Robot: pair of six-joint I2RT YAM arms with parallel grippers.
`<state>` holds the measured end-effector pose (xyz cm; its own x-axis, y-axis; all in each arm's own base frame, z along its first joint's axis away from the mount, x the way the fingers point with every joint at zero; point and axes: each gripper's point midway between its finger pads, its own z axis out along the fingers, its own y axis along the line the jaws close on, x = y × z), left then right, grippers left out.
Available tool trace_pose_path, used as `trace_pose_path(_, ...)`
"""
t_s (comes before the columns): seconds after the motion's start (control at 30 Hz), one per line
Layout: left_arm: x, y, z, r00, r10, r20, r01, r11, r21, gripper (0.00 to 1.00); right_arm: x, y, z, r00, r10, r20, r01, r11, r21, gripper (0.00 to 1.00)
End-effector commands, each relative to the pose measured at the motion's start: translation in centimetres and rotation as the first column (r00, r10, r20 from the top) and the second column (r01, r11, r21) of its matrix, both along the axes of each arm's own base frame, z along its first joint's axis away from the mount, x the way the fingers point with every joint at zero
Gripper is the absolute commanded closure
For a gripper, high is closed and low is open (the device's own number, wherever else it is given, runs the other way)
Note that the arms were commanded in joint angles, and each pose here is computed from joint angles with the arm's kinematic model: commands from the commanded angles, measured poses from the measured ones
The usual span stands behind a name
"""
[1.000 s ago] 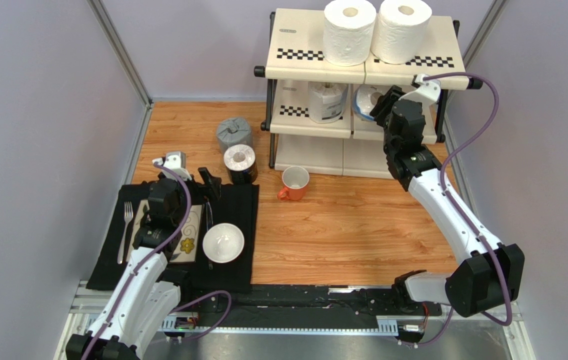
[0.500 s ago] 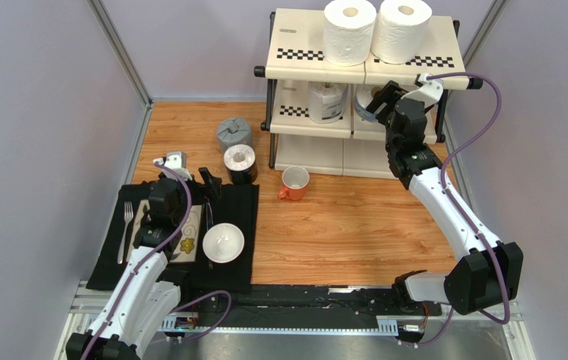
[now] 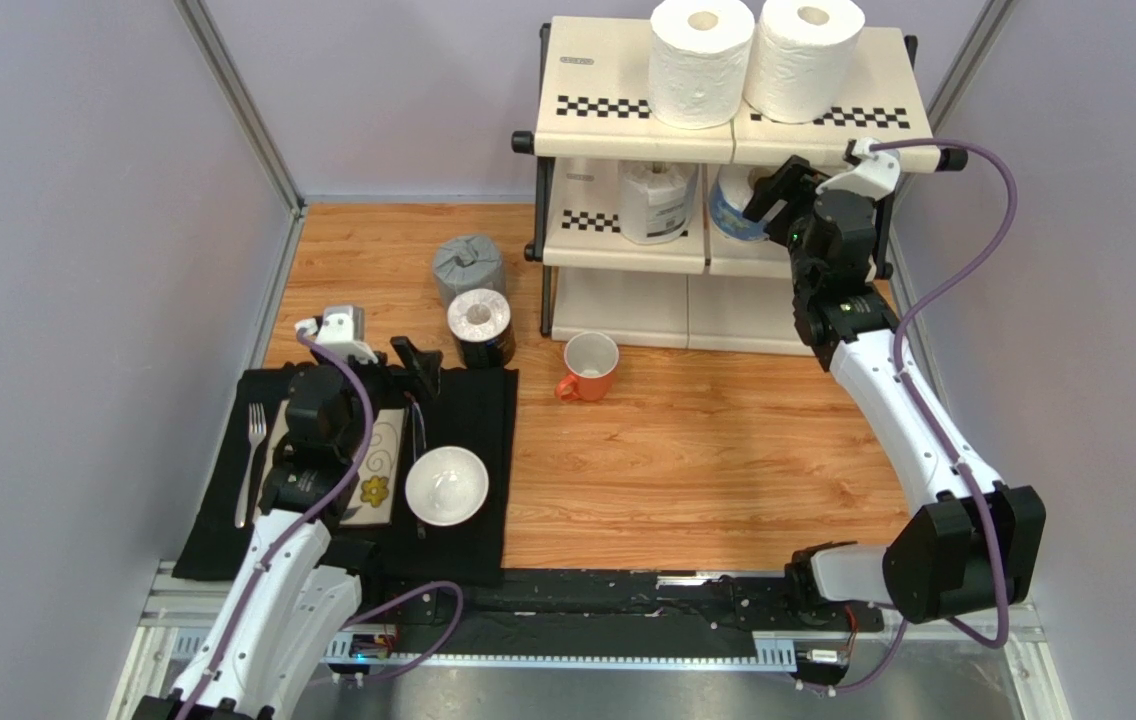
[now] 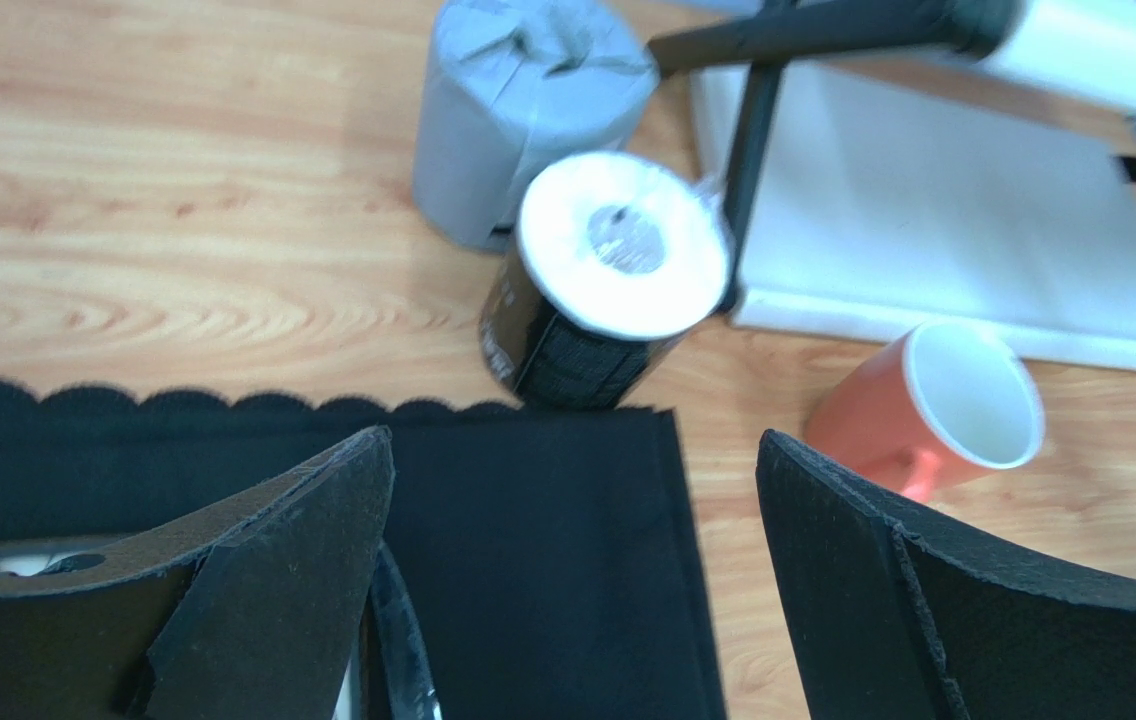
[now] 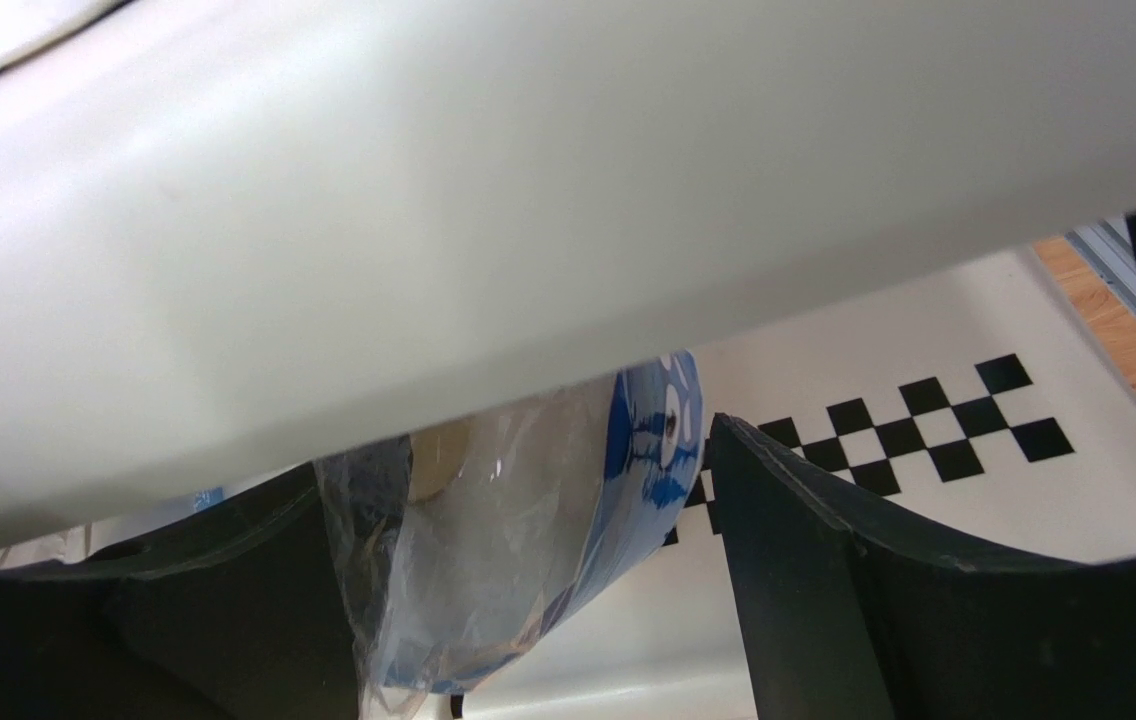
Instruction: Place and organize the paper towels onto the shelf
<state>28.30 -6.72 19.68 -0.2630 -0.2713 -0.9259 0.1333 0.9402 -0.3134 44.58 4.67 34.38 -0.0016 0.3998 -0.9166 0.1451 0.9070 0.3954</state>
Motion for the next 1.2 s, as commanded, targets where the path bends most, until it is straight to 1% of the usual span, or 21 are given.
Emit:
trace_pose_path(0.0,-0.3,-1.4,6.1,0.979,-0.065,0.195,0.077,0.996,-0.053,0.01,1.2,-0.8,4.4,0.99,0.027,0.136,-0.036,0.997,0.062,0.24)
trace_pose_path(0.13,-0.6,-2.5,8.9,0.951,-0.123,0.285,0.15,0.986,-0.077,0.01,1.9,-1.0,3.7,0.99,0.057,0.131,-0.069,0.994,0.087,0.24)
trace_pose_path(0.3,-0.9,-4.1,10.6,0.915,-0.199,0.351,0.246,0.965,-0.094,0.01,2.0,-1.1,3.6,0.984,0.09,0.152,-0.111,0.985,0.132,0.24)
trace_pose_path(0.33,-1.0,-4.3,11.3,0.901,-0.206,0.383,0.258,0.962,-0.092,0.01,1.9,-0.8,3.3,0.983,0.104,0.151,-0.124,0.983,0.134,0.24)
trace_pose_path(0.43,-0.9,-5.1,11.5,0.882,-0.245,0.402,0.307,0.947,-0.096,0.01,1.6,-0.8,3.5,0.98,0.108,0.166,-0.131,0.982,0.133,0.24)
trace_pose_path(0.57,-0.7,-5.7,11.7,0.873,-0.265,0.409,0.336,0.935,-0.111,0.01,0.7,-1.1,4.4,0.975,0.1,0.201,-0.127,0.984,0.127,0.23)
trace_pose_path(0.73,-0.8,-5.9,11.9,0.861,-0.276,0.428,0.355,0.928,-0.114,0.01,-1.3,-1.3,6.6,0.96,0.097,0.264,-0.132,0.984,0.121,0.22)
trace_pose_path(0.8,-0.7,-6.2,11.6,0.858,-0.286,0.427,0.37,0.92,-0.126,0.01,-1.9,-1.4,6.6,0.957,0.095,0.274,-0.133,0.983,0.123,0.22)
trace_pose_path(0.83,-1.0,-6.7,12.0,0.839,-0.311,0.447,0.4,0.909,-0.119,0.01,-2.8,-1.4,7.6,0.95,0.096,0.297,-0.137,0.983,0.12,0.22)
trace_pose_path(0.9,-1.1,-7.6,12.7,0.808,-0.349,0.475,0.456,0.881,-0.127,0.01,-3.6,-1.4,8.0,0.951,0.097,0.295,-0.139,0.982,0.125,0.21)
trace_pose_path(0.93,-1.4,-8.4,12.8,0.79,-0.383,0.478,0.494,0.861,-0.126,0.01,-4.3,-1.4,8.7,0.946,0.101,0.308,-0.146,0.981,0.125,0.21)
trace_pose_path(1.03,-1.2,-10.5,13.3,0.767,-0.41,0.494,0.521,0.847,-0.107,0.01,-5.6,-1.2,8.8,0.946,0.112,0.303,-0.16,0.977,0.14,0.21)
trace_pose_path(1.07,-1.1,-11.2,13.2,0.758,-0.422,0.497,0.518,0.853,-0.066,0.01,-6.7,-1.2,9.6,0.939,0.113,0.325,-0.166,0.976,0.142,0.21)
trace_pose_path(1.1,-0.6,-12.0,12.5,0.767,-0.43,0.477,0.515,0.855,-0.058,0.01,-7.2,-1.2,9.5,0.94,0.11,0.322,-0.167,0.974,0.153,0.21)
trace_pose_path(1.13,-0.8,-13.5,13.2,0.756,-0.438,0.488,0.525,0.849,-0.052,0.01,-7.7,-1.5,9.1,0.943,0.098,0.318,-0.156,0.975,0.16,0.21)
trace_pose_path(1.17,-0.2,-14.6,12.4,0.759,-0.454,0.467,0.524,0.851,-0.024,0.01,-8.8,-1.8,9.8,0.937,0.085,0.339,-0.149,0.975,0.167,0.21)
